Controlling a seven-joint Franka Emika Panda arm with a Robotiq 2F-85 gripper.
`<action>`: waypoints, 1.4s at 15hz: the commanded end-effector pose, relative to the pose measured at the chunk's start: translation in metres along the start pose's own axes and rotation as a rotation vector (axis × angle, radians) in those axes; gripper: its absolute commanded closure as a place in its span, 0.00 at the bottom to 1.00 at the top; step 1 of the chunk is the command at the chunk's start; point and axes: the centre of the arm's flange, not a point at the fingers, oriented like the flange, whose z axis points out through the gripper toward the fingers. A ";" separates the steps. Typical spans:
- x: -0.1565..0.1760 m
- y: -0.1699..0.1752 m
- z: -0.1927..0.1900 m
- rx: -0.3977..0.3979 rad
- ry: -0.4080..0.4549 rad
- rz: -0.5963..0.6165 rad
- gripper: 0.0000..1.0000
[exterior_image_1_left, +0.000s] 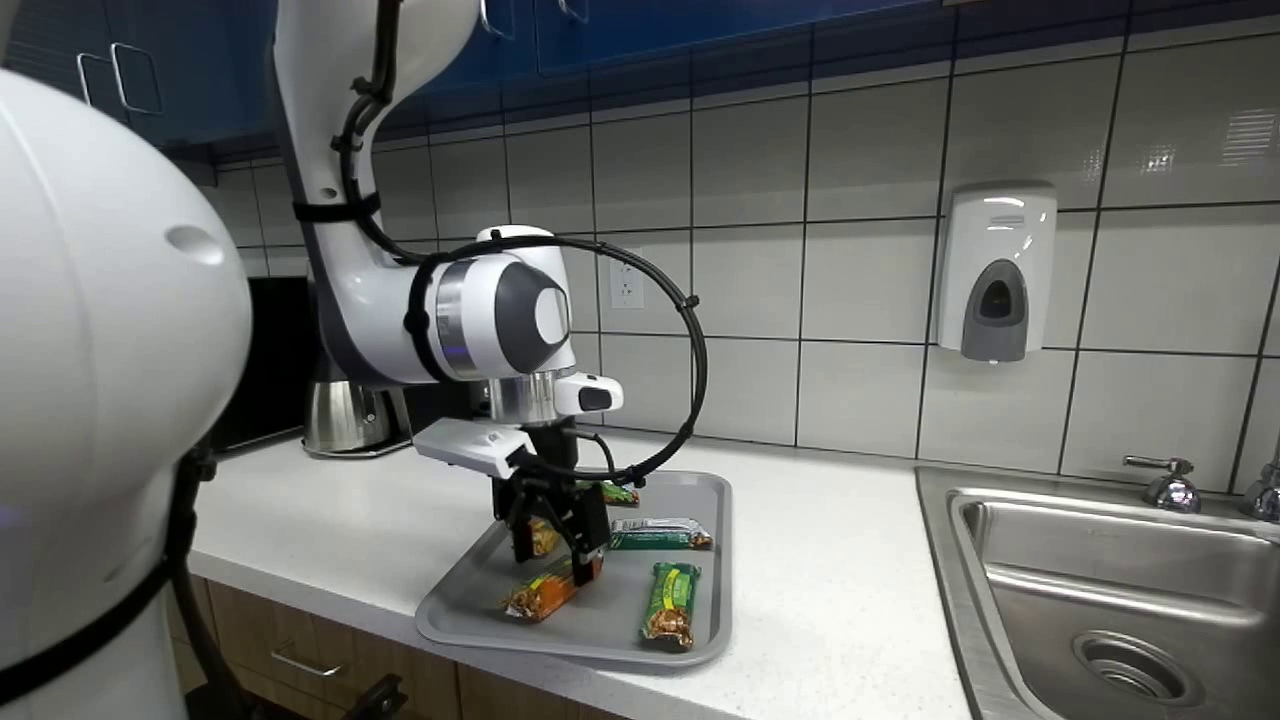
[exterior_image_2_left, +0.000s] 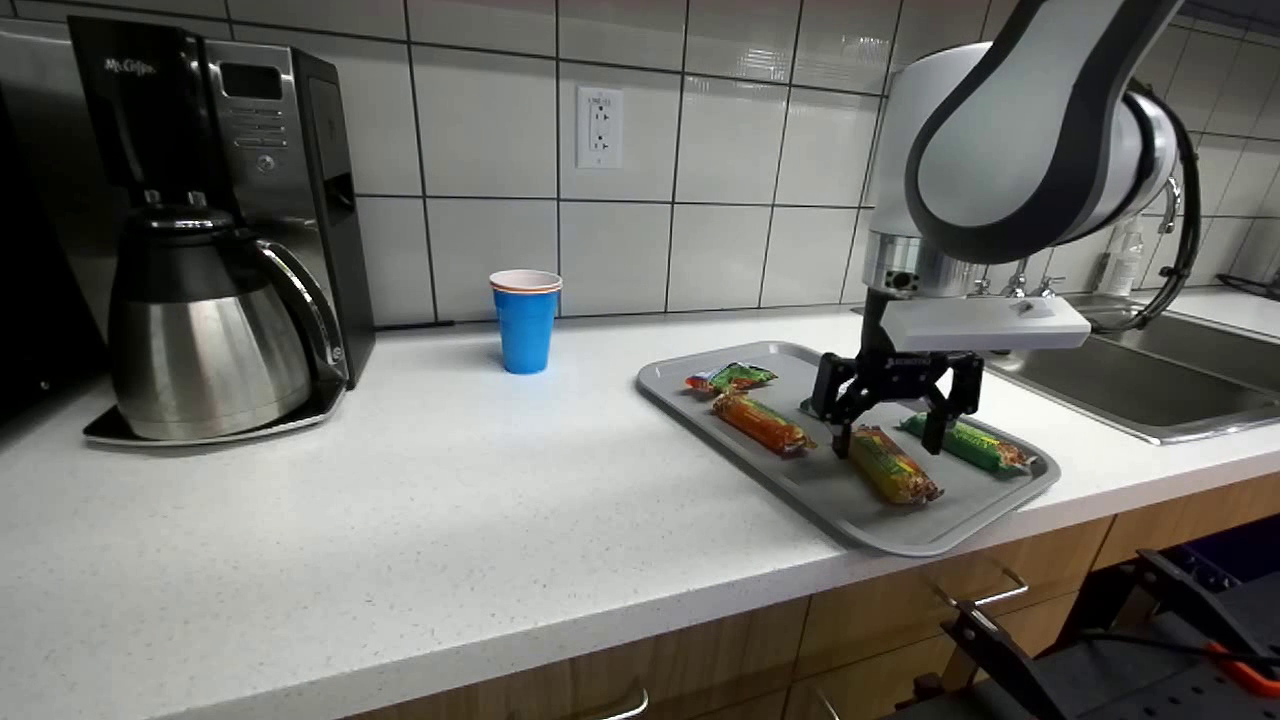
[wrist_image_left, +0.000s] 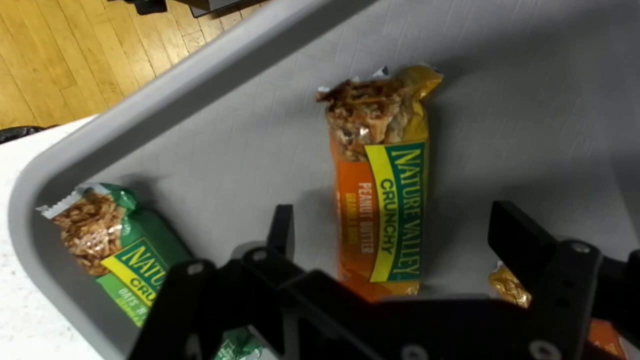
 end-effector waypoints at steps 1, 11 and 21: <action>-0.040 0.006 -0.022 0.000 0.045 -0.016 0.00; -0.041 -0.016 -0.073 0.036 0.157 -0.096 0.00; 0.006 -0.046 -0.099 0.062 0.240 -0.110 0.00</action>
